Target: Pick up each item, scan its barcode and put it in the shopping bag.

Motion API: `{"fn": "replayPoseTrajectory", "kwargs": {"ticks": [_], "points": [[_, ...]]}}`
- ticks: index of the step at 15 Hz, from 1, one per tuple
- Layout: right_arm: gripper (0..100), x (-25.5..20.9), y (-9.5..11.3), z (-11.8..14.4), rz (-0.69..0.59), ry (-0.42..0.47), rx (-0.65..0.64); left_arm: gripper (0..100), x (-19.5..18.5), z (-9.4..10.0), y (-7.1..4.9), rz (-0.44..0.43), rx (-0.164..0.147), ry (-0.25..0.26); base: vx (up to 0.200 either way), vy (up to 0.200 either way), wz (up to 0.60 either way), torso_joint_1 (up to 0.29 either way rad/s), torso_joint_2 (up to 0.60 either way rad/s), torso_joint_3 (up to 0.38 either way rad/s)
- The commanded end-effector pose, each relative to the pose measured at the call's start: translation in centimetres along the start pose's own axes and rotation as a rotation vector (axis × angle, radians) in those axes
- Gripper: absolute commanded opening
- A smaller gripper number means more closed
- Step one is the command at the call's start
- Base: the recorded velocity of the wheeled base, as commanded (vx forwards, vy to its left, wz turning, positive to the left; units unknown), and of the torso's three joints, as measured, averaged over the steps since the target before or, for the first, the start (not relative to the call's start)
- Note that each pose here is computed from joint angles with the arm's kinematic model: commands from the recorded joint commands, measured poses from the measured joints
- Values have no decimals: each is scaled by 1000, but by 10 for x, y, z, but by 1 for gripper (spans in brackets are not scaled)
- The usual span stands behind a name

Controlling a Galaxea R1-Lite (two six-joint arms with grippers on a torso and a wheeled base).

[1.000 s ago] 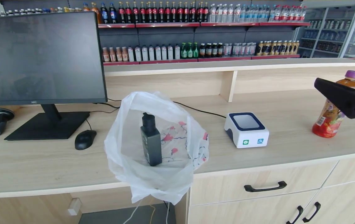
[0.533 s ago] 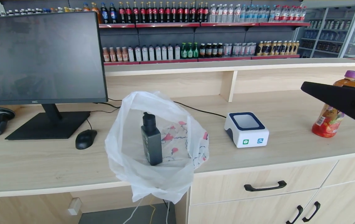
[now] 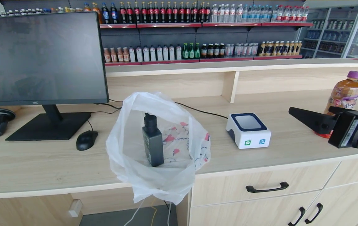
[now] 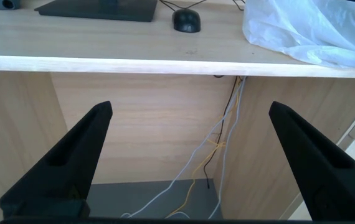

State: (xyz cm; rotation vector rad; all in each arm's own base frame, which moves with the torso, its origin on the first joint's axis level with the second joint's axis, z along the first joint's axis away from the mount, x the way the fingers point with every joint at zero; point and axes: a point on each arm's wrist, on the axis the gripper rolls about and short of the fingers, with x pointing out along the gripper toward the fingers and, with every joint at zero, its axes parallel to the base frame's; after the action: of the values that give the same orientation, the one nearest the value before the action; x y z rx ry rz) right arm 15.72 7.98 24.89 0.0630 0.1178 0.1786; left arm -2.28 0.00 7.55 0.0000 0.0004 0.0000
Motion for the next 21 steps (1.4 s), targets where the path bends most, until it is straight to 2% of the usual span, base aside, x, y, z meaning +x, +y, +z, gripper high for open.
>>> {"fn": "replayPoseTrajectory", "kwargs": {"ticks": [1, 3, 6, 8, 10, 12, 14, 15, 16, 19, 21], "points": [[100, 14, -10, -16, -61, 60, -14, 100, 0, 0, 0, 0, 0, 0, 0, 0, 0, 0, 0, 0], [100, 40, -24, 5, -165, 9, -27, 100, 0, 0, 0, -2, 0, -2, 0, 0, 0, 0, 0, 0], [100, 51, -26, 25, -168, -84, -24, 100, 0, 0, 0, -2, 2, 0, 0, 0, 0, 0, 0, 0], [100, 62, -28, 9, -154, -97, 24, 100, 0, 0, 0, -2, 2, -2, 0, 0, 0, 0, 0, 0], [100, 65, -28, -8, -112, -97, -3, 100, 0, 0, 0, -2, 2, 0, 0, 0, 0, 0, 0, 0], [100, 62, -37, -7, -119, -113, -18, 100, 0, 0, 0, 0, 2, 0, 0, 0, 0, 0, 0, 0], [100, 61, -39, -14, -126, -93, -33, 100, 0, 0, 0, 0, 2, 0, 0, 0, 0, 0, 0, 0], [100, 61, -39, -16, -128, -91, -79, 100, 0, 0, 0, 0, 2, 0, 0, 0, 0, 0, 0, 0], [100, 59, -40, -17, -128, -91, -123, 100, 0, 0, 0, -3, 3, 0, -200, 0, 0, 2, 2, 7], [100, 54, -40, -21, -114, -83, -134, 100, 0, 0, 0, 0, 0, 0, -200, 0, 0, 10, 5, -2], [100, 53, -40, -22, -114, -80, -134, 100, 0, 0, 0, 0, 0, 0, 0, 0, 0, 0, 0, 0]]}}
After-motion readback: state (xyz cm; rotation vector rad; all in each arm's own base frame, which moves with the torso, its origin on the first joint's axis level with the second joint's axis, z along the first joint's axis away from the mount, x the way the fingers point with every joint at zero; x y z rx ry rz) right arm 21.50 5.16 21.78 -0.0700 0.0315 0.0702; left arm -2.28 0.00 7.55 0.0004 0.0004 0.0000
